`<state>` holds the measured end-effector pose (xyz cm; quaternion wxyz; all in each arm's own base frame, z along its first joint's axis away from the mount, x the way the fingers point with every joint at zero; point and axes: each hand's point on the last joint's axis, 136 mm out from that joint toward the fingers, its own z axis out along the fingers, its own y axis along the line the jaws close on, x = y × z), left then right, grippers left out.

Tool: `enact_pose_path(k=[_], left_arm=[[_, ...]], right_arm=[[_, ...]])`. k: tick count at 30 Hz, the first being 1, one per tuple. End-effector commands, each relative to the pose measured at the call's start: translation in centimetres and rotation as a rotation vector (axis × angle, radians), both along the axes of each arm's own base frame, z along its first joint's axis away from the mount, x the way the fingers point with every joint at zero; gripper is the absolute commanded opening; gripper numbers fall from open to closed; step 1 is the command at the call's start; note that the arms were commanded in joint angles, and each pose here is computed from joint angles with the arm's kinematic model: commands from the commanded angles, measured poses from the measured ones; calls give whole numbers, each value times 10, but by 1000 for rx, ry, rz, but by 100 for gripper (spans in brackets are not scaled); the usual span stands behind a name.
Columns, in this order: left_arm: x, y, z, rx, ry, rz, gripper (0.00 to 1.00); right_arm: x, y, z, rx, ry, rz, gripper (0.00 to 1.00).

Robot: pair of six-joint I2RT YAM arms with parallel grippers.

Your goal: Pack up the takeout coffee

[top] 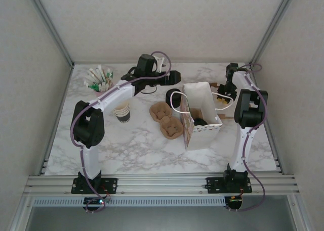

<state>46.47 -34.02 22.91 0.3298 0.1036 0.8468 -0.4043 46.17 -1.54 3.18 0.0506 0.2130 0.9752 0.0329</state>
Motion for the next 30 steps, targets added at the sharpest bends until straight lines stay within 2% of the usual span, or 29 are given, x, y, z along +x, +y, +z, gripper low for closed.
enact_pose_path(k=[1,13,30], left_arm=[[-3,-10,11,0,-26,-27,100],[-11,-16,18,7,-40,-42,100],[-18,-19,28,6,-62,-53,100]], right_arm=[[0,3,25,-4,-44,6,20],[-1,3,45,-9,-87,8,14],[-4,-4,72,-29,-143,-6,11]])
